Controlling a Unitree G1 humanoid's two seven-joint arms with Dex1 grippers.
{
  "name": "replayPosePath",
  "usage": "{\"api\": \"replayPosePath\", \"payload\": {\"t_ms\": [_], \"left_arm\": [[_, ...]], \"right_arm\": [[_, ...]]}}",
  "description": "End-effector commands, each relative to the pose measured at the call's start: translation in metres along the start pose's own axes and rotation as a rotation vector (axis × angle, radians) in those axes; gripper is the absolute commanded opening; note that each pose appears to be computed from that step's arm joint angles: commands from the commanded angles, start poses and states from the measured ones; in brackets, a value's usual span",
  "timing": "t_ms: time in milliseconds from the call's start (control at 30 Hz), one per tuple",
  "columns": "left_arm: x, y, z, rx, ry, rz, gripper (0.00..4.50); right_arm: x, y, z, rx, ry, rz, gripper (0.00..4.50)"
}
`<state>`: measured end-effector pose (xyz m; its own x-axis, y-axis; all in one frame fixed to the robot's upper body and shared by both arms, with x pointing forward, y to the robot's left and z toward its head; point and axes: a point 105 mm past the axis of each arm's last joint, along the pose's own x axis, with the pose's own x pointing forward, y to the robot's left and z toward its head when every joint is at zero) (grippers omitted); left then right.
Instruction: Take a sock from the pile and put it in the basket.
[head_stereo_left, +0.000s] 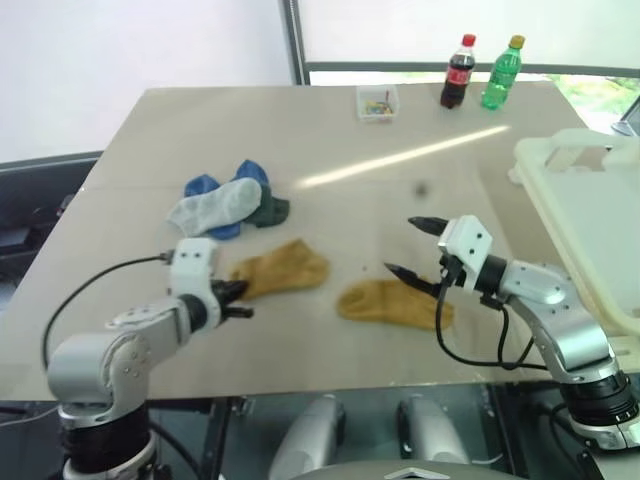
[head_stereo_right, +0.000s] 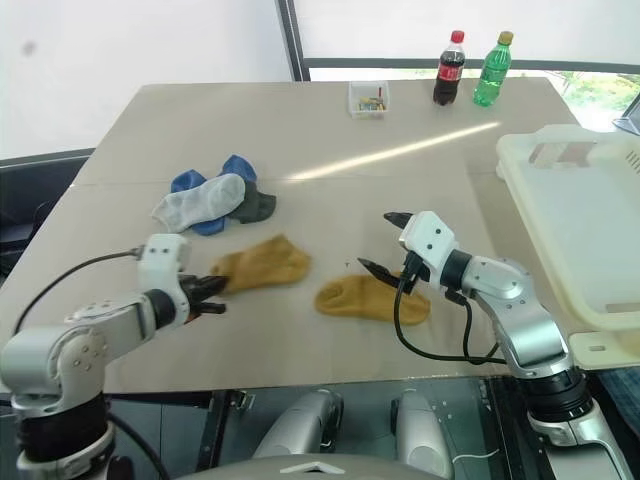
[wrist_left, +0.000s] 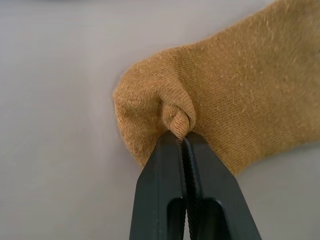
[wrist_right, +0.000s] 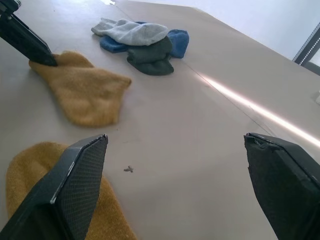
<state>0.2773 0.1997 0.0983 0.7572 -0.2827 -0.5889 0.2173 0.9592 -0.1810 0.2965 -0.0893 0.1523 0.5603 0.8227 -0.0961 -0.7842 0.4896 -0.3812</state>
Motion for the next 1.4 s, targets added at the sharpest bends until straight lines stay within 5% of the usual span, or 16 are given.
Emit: {"api": "replayPosePath", "payload": {"t_ms": [33,500,767,1000,1167,1400], "left_arm": [[0.021,-0.026,0.006,-0.041,0.044,-0.091,0.04],[0.085,-0.08,0.047,-0.181,-0.035,-0.11,0.04],[0.088,-0.101,0.047,-0.09,-0.079,-0.2,0.04],[0.065,-0.098,0.05,0.138,-0.155,-0.252,2.68],[0.048,-0.074,0.053,0.282,-0.239,-0.257,2.68],[0.06,-0.075,0.066,0.222,-0.298,-0.233,2.68]], "right_arm": [[-0.005,-0.003,0.013,-0.037,-0.038,-0.024,4.5],[-0.005,-0.017,-0.002,0.035,0.073,-0.092,4.5],[0.002,-0.03,-0.027,0.164,0.211,-0.131,4.5],[0.01,-0.041,-0.042,0.321,0.281,-0.224,4.5],[0.018,-0.046,-0.047,0.37,0.301,-0.276,4.5],[0.025,-0.053,-0.049,0.39,0.287,-0.322,4.5]]}}
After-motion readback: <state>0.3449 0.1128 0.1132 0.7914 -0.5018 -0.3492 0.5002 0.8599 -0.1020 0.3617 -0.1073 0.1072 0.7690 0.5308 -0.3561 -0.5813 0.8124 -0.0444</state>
